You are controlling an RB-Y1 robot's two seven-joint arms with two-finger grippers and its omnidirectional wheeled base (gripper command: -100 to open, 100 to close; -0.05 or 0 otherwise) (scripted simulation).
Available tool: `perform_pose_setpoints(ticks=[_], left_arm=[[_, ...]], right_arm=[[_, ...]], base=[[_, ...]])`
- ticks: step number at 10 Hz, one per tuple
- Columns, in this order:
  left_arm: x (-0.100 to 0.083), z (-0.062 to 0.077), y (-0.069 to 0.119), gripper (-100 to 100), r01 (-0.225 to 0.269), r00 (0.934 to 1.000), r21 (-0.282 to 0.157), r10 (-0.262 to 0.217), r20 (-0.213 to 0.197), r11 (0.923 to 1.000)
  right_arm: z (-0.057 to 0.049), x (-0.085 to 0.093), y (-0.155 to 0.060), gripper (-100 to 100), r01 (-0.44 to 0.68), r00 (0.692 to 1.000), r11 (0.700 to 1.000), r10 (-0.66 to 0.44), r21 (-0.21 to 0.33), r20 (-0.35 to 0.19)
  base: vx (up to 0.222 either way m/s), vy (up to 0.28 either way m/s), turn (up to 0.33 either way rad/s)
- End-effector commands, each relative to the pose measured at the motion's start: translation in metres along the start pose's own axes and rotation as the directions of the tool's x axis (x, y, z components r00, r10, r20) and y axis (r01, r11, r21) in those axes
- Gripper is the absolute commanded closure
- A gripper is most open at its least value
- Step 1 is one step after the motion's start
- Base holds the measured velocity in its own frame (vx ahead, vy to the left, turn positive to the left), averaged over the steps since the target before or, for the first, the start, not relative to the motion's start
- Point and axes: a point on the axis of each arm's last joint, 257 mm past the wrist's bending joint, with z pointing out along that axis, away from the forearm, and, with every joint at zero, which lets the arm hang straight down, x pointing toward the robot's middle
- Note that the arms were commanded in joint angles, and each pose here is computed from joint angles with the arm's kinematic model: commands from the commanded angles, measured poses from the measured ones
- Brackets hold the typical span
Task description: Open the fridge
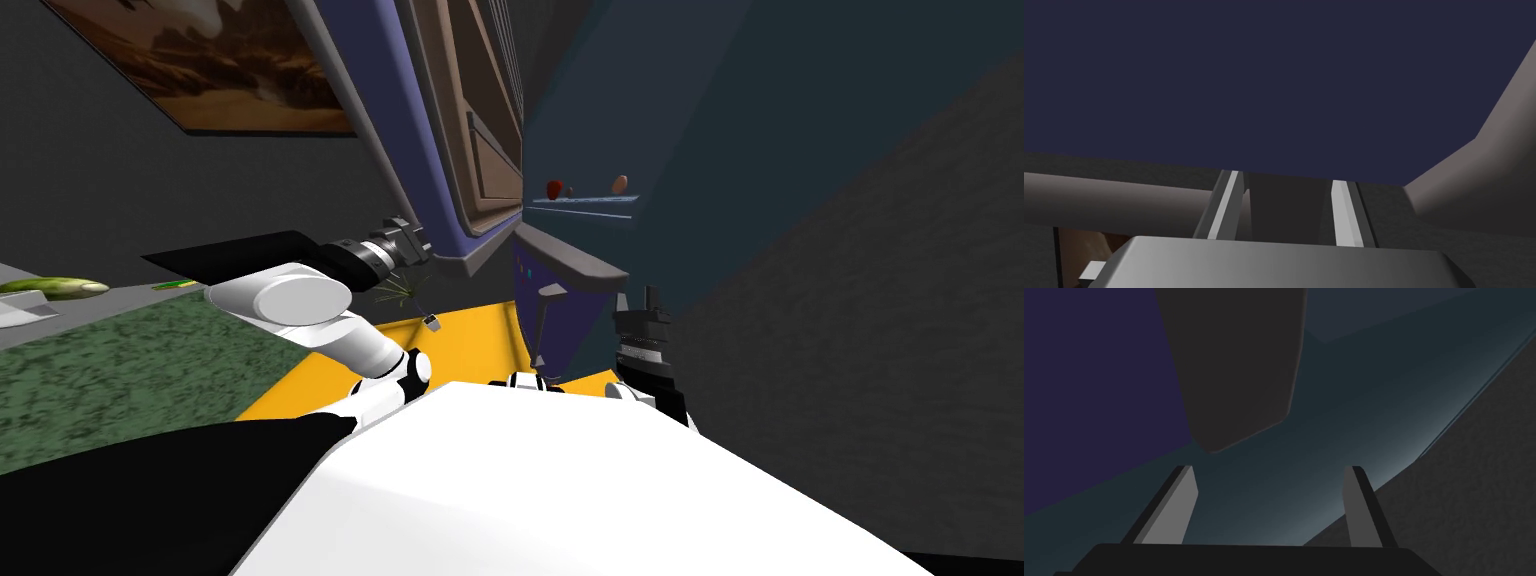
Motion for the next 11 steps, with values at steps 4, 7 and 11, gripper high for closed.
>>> perform_pose_setpoints(ticks=[4,7,11], left_arm=[[0.023,0.006,0.0,100,0.005,0.9968,0.002,-0.005,-0.079,1.0],[0.038,0.009,-0.001,100,0.009,0.9912,0.003,-0.008,-0.132,1.0],[0.054,0.011,-0.001,100,0.013,0.9828,0.005,-0.012,-0.184,0.9999]], right_arm=[[-0.007,-0.008,-0.008,0,0.014,1.0,1.0,-0.014,0.028,0.013],[-0.018,-0.019,-0.019,0,0.032,0.999,0.997,-0.034,0.068,0.033],[-0.027,-0.034,-0.013,0,0.053,0.997,0.997,-0.057,0.064,0.059]], base=[[0.053,0.312,-0.109],[0.036,0.298,-0.09],[0.07,0.268,-0.088]])
